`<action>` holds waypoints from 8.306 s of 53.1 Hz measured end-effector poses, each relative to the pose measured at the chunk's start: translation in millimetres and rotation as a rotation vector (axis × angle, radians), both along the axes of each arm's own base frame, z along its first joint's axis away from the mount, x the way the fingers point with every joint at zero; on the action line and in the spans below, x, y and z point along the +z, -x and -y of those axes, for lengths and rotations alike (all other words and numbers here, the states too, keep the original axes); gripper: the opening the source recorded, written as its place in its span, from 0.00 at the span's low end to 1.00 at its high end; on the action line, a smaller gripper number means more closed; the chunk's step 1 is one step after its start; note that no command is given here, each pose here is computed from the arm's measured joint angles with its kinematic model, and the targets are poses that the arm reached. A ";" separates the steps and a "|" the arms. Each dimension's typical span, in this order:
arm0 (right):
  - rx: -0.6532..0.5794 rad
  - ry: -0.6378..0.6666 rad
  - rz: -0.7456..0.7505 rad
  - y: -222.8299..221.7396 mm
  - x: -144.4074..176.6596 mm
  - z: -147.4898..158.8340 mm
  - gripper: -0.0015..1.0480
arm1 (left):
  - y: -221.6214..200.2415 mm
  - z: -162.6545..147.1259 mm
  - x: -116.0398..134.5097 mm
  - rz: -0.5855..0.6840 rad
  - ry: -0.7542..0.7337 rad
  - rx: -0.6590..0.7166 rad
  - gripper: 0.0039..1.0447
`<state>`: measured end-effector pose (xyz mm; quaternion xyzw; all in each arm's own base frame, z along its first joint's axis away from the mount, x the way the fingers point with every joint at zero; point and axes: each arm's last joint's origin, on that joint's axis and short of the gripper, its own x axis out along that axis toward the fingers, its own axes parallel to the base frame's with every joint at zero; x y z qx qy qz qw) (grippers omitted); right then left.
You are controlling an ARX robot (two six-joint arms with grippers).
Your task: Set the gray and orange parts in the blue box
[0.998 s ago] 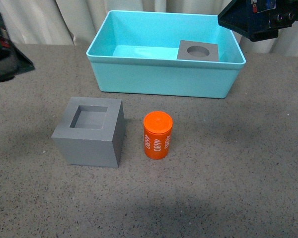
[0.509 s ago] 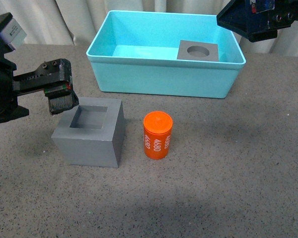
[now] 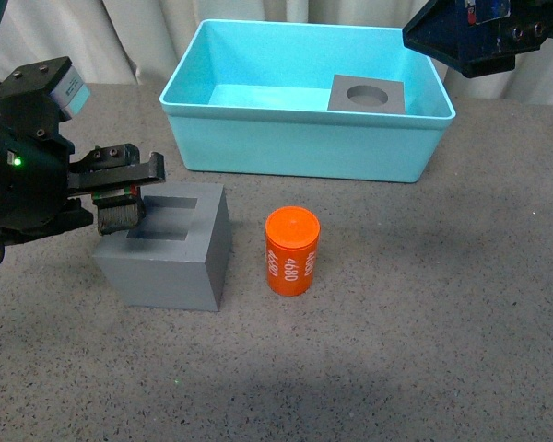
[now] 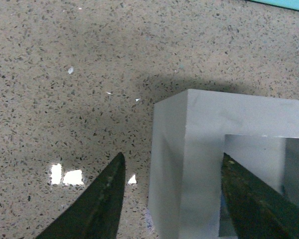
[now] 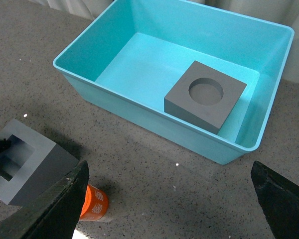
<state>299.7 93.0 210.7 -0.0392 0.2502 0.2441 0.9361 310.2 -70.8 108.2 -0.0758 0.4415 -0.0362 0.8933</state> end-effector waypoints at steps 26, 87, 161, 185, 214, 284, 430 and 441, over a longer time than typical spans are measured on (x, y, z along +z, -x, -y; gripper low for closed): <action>0.000 0.000 0.000 0.0 0.0 0.0 0.91 | -6.5 4.7 61.1 0.198 0.042 -0.021 0.16; 0.000 0.000 0.000 0.0 0.0 0.0 0.91 | -161.9 30.2 50.7 0.344 0.055 -0.014 0.15; 0.000 0.000 0.000 0.0 0.0 0.0 0.91 | 91.5 -14.5 94.2 0.665 -0.007 0.212 0.94; 0.000 0.000 0.000 0.0 0.0 0.0 0.91 | 162.5 -50.3 64.4 0.905 -0.136 0.076 0.26; 0.000 0.000 0.000 0.0 0.0 0.0 0.91 | 184.2 -70.4 63.9 0.932 -0.149 0.079 0.03; -0.165 0.117 0.297 -3.5 -10.6 -8.9 0.91 | 213.4 -70.5 61.6 0.932 -0.149 0.078 0.61; 0.178 0.169 -0.101 -171.2 -45.5 -83.9 0.43 | 213.5 -70.5 61.5 0.931 -0.151 0.077 0.94; 0.184 0.186 -0.155 -183.6 -60.3 -88.8 0.43 | 213.5 -70.5 61.5 0.931 -0.152 0.076 0.94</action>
